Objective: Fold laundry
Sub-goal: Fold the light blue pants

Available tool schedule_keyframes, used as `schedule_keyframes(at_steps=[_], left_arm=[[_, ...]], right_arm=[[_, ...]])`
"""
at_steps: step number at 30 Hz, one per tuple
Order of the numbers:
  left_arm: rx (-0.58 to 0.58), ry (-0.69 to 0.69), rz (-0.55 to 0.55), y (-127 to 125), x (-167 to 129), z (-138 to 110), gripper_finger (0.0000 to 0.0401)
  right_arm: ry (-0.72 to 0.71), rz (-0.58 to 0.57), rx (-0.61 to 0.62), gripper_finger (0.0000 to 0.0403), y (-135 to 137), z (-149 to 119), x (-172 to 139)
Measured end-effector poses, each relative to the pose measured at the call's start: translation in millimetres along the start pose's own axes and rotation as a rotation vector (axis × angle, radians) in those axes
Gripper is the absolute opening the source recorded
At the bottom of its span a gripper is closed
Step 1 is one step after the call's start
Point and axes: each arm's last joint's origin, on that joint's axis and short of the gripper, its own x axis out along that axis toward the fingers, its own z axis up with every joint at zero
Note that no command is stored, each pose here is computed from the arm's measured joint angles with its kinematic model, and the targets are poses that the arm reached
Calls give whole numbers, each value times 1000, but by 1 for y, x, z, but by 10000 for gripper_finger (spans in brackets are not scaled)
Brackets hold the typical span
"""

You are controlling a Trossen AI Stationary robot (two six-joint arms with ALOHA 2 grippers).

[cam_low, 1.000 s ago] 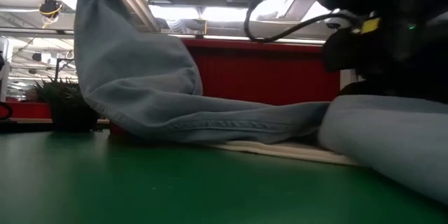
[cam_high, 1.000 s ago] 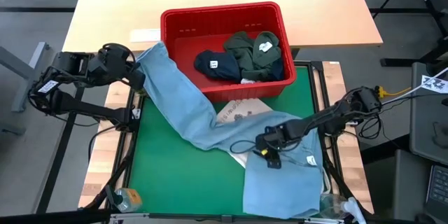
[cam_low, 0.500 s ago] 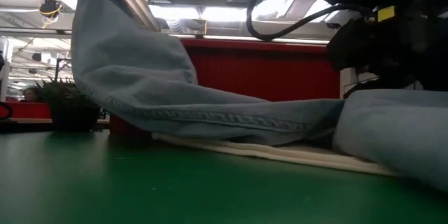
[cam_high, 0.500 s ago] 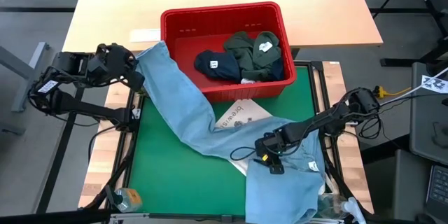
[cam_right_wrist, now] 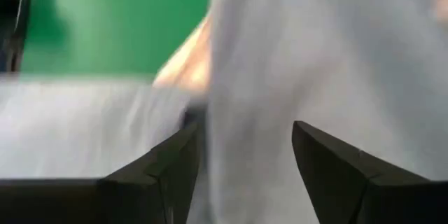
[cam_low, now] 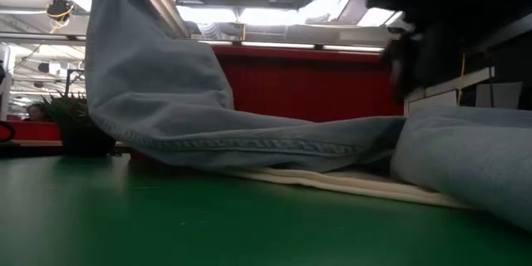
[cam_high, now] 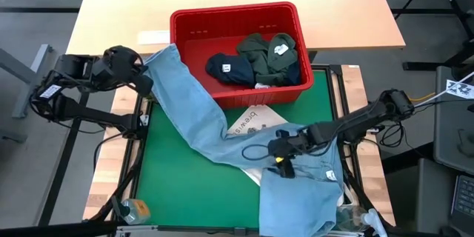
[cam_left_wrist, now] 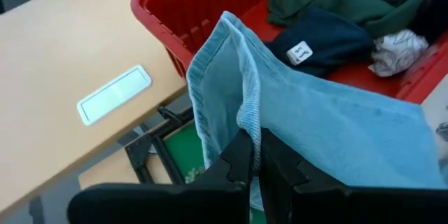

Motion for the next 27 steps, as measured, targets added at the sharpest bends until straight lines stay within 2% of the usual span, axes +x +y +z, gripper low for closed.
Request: schedule_keyframes(at_steps=[5, 15, 22, 27], left_arm=[[-55, -29, -31, 6, -10, 5, 5], [-119, 9, -121, 8, -15, 5, 5], [-119, 17, -133, 7, -15, 5, 5], [-118, 44, -174, 6, -15, 4, 5]], right_arm=[[-100, -73, 24, 225, -14, 13, 6], [-136, -164, 127, 225, -59, 25, 5], [-5, -274, 188, 225, -82, 14, 2], [74, -378, 186, 225, -87, 5, 1]])
